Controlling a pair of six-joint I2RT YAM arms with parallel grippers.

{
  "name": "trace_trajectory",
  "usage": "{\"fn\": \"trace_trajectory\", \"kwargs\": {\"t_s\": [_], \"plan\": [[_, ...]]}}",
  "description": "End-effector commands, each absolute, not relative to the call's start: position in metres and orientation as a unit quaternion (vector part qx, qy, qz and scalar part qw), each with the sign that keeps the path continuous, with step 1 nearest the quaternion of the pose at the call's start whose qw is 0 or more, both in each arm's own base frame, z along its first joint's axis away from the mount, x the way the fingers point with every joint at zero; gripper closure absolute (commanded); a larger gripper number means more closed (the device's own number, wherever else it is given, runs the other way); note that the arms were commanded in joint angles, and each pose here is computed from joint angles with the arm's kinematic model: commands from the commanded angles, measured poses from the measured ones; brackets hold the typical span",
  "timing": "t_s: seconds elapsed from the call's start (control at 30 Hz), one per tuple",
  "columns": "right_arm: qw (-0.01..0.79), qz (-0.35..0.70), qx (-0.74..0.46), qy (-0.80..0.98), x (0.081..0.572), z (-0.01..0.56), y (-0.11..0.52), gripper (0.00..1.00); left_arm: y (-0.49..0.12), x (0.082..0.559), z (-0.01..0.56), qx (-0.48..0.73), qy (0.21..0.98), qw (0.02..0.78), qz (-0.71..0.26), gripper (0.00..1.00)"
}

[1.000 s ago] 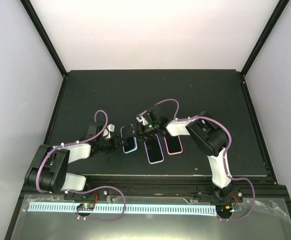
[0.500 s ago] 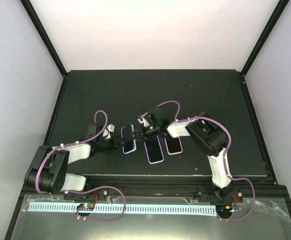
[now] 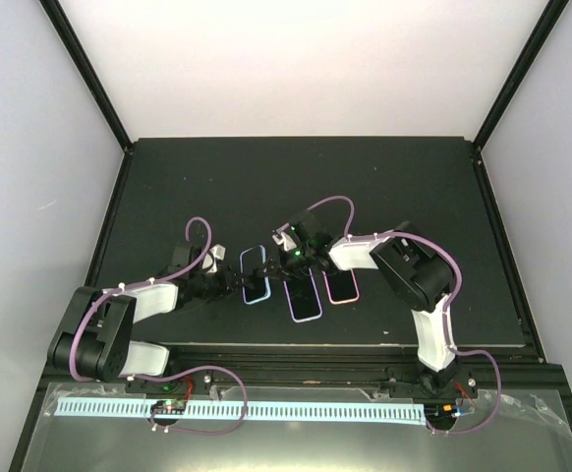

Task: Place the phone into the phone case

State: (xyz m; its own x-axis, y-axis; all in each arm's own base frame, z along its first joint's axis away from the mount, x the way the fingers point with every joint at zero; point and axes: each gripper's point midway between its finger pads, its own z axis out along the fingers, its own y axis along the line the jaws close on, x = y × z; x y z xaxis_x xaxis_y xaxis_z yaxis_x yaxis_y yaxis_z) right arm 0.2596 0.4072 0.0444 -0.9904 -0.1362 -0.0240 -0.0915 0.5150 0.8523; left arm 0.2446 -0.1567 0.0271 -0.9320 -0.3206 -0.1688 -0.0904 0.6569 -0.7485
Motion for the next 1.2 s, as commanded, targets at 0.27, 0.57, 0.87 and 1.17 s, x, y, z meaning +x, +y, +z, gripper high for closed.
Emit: {"fn": "trace_trajectory", "kwargs": {"t_s": [0.27,0.57,0.87,1.17], "plan": [[-0.031,-0.483,0.1,-0.869,0.271,0.08,0.41,0.79,-0.155,0.238,0.022,-0.123,0.901,0.132,-0.394,0.57],[-0.046,-0.469,0.108,-0.875,0.27,0.084,0.403,0.99,-0.158,0.237,0.028,-0.122,0.895,0.13,-0.409,0.55],[-0.095,-0.561,0.15,-0.809,0.253,0.162,0.395,0.99,-0.184,0.228,0.094,-0.057,0.832,0.15,-0.531,0.37],[-0.092,-0.637,0.176,-0.745,0.228,0.212,0.39,0.98,-0.194,0.218,0.163,-0.002,0.767,0.195,-0.611,0.51]]}}
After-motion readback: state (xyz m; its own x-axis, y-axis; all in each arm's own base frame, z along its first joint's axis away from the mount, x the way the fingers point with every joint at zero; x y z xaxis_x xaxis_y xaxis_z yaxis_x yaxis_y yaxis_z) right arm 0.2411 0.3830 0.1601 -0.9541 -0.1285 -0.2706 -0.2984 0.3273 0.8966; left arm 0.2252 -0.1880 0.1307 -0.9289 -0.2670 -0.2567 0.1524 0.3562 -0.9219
